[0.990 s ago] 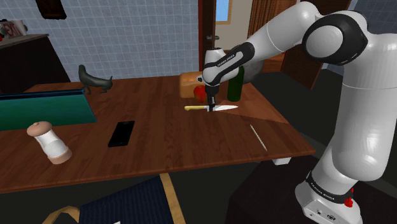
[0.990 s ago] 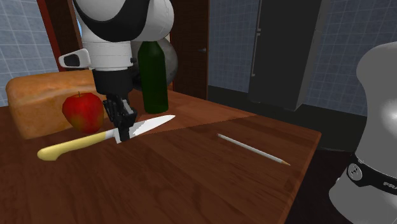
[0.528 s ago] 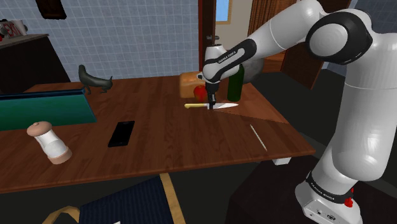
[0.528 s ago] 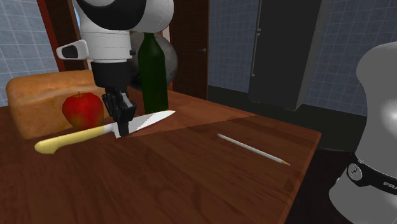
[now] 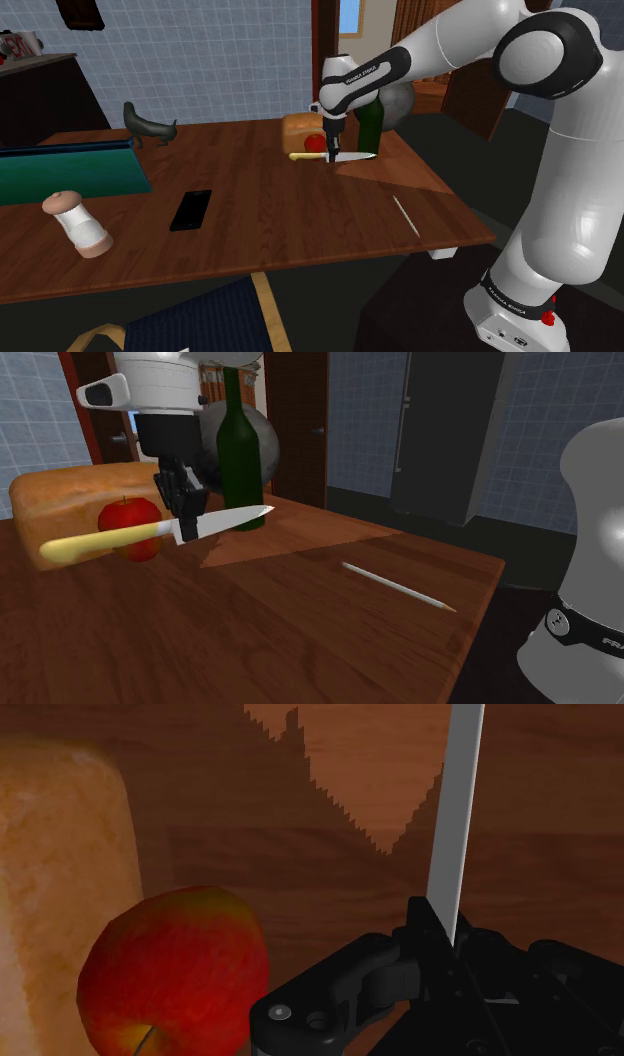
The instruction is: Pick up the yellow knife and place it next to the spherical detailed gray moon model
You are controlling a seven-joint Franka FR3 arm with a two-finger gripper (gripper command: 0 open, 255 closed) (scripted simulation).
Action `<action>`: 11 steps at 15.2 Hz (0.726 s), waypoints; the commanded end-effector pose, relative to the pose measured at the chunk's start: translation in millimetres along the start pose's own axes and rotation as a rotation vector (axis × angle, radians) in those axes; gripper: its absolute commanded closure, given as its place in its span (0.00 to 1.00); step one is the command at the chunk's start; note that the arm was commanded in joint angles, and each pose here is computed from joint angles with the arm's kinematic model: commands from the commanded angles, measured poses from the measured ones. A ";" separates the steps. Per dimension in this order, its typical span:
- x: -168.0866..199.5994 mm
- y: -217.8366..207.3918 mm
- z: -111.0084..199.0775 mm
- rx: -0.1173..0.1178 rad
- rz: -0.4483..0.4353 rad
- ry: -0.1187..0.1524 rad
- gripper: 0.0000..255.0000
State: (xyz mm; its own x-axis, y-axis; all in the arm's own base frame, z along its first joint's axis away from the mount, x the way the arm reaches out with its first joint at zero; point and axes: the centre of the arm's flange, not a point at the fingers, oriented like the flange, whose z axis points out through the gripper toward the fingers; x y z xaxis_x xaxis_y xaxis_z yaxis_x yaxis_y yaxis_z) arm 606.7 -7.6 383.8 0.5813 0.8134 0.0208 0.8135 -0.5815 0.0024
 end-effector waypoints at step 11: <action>1.9 0.1 -63.9 0.000 0.000 0.000 1.00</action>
State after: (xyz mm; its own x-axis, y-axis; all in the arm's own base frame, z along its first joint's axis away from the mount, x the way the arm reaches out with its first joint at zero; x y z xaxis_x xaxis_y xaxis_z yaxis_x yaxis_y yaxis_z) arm 607.2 -5.8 442.3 0.5814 0.8133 0.0209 0.8135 -0.5816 0.0025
